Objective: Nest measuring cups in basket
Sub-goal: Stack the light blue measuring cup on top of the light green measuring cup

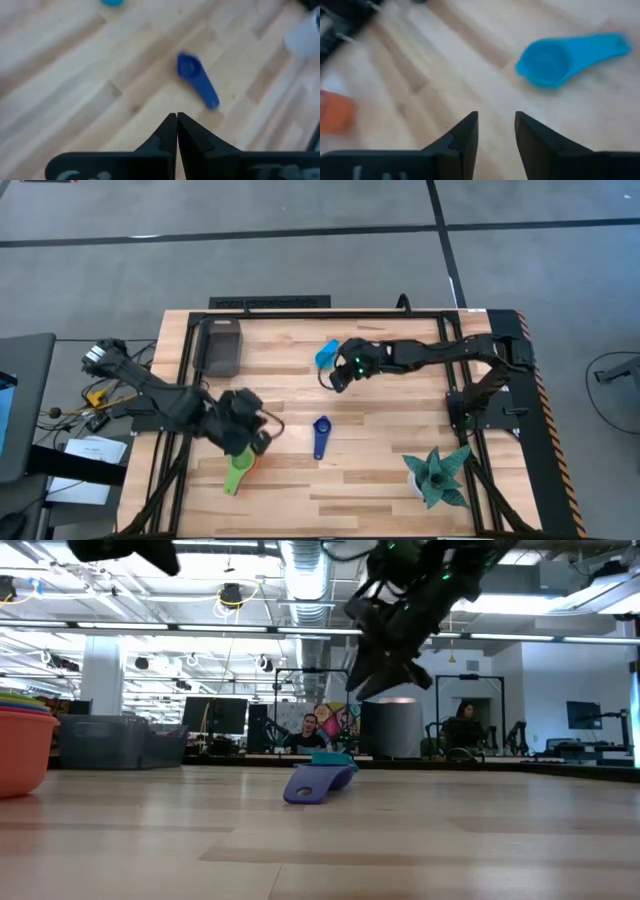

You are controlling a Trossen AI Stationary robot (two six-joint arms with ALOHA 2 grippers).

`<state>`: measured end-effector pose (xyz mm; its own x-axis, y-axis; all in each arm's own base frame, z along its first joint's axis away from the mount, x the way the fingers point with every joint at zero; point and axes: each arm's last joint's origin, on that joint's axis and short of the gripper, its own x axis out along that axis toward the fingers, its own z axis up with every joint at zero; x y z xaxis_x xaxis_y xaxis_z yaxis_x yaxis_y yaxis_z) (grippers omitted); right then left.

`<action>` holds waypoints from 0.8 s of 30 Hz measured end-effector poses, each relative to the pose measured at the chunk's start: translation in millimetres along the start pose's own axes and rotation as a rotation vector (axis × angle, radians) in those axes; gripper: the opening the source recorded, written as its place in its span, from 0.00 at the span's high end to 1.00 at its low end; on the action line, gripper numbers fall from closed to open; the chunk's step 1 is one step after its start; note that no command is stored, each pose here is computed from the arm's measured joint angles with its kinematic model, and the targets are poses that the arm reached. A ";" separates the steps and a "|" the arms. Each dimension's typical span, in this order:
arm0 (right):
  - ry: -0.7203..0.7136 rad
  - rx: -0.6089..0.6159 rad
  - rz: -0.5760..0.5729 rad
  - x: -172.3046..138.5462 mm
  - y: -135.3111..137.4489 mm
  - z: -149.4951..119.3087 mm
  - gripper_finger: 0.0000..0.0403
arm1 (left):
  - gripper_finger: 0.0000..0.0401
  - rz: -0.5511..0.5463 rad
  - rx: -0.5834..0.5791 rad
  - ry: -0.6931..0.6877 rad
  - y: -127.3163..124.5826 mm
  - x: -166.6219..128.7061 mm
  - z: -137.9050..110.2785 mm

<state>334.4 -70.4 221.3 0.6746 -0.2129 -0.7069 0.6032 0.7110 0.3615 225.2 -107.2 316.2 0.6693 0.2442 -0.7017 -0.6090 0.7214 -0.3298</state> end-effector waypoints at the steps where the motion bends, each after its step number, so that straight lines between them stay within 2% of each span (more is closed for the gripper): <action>1: 0.000 -0.052 -0.010 5.3 -0.4 7.3 0.60 | 1.00 0.009 -0.006 -0.016 2.6 0.3 4.4; 6: 0.173 -0.306 -0.110 35.2 -8.0 30.7 0.57 | 1.00 0.051 0.000 -0.017 12.1 9.0 19.4; 14: 0.334 -0.537 -0.138 75.5 -6.6 51.4 0.59 | 1.00 0.063 -0.058 0.005 15.2 17.4 25.9; 18: 0.373 -0.611 -0.073 83.2 -2.3 52.2 0.61 | 1.00 0.056 -0.076 0.007 13.9 16.4 24.3; 24: 0.405 -0.655 -0.011 90.1 -3.1 49.2 0.63 | 1.00 0.062 -0.076 -0.016 12.9 15.1 22.9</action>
<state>414.3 -124.8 186.4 0.3850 -0.0498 -0.9216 0.1484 0.9889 0.0085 237.2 -79.4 315.8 0.6353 0.2980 -0.7124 -0.6799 0.6532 -0.3332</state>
